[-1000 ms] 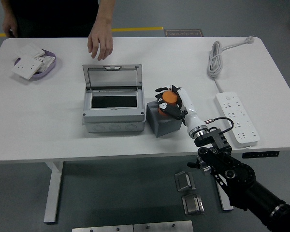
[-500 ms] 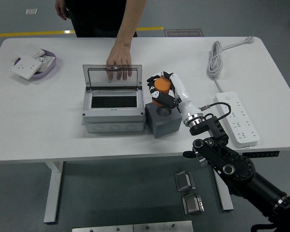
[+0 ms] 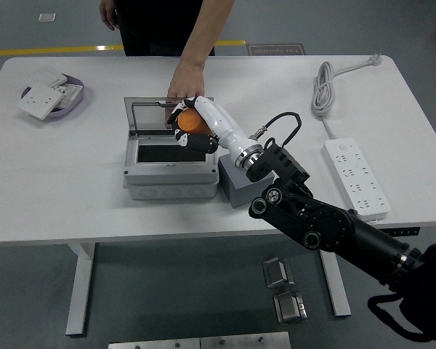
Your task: Pick up the cylinder from the cube,place it in the box,flap close box
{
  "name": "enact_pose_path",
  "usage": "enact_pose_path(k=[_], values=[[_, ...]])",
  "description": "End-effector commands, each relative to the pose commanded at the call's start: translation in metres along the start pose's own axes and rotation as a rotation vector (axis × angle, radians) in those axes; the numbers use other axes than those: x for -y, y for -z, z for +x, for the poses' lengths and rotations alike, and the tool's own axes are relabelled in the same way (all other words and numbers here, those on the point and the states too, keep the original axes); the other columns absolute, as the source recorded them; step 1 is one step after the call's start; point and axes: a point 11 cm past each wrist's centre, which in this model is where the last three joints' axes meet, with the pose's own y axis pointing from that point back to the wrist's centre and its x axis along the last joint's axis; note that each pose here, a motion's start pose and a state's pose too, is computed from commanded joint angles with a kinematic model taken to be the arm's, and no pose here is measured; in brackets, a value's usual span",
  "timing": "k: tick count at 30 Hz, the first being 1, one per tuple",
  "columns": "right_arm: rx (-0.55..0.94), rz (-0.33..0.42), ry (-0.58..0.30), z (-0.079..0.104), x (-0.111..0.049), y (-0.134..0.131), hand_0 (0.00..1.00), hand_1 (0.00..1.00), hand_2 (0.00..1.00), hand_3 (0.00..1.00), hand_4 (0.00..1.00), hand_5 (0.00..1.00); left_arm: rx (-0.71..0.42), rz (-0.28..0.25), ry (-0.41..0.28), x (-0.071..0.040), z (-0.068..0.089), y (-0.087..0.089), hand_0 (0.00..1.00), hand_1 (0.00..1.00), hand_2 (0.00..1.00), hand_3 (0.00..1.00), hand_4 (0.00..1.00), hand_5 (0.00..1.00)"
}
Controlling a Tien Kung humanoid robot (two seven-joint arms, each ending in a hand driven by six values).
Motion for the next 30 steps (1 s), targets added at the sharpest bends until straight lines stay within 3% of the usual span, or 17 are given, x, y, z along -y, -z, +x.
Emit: enact_pose_path(k=[7, 19, 20, 30], values=[[-0.209, -0.061, 0.088, -0.006, 0.011, -0.004, 0.445, 0.482, 0.445, 0.358, 0.085, 0.002, 0.003, 0.005, -0.01, -0.001, 0.005, 0.0, 0.573, 0.62, 0.541, 0.548, 0.625, 0.308], [-0.343, -0.127, 0.148, 0.0, 0.021, -0.011, 0.465, 0.497, 0.464, 0.399, 0.112, 0.002, 0.005, 0.001, -0.025, -0.002, 0.015, -0.004, 0.572, 0.62, 0.541, 0.547, 0.626, 0.31], [-0.351, -0.133, 0.151, 0.001, 0.022, -0.012, 0.502, 0.543, 0.538, 0.542, 0.103, 0.002, 0.005, 0.001, -0.026, -0.003, 0.015, -0.004, 0.572, 0.62, 0.54, 0.547, 0.625, 0.312], [-0.42, -0.159, 0.166, 0.012, 0.03, -0.008, 0.537, 0.576, 0.571, 0.582, 0.084, 0.002, 0.007, 0.004, -0.037, -0.003, 0.021, -0.003, 0.573, 0.62, 0.54, 0.547, 0.626, 0.315]])
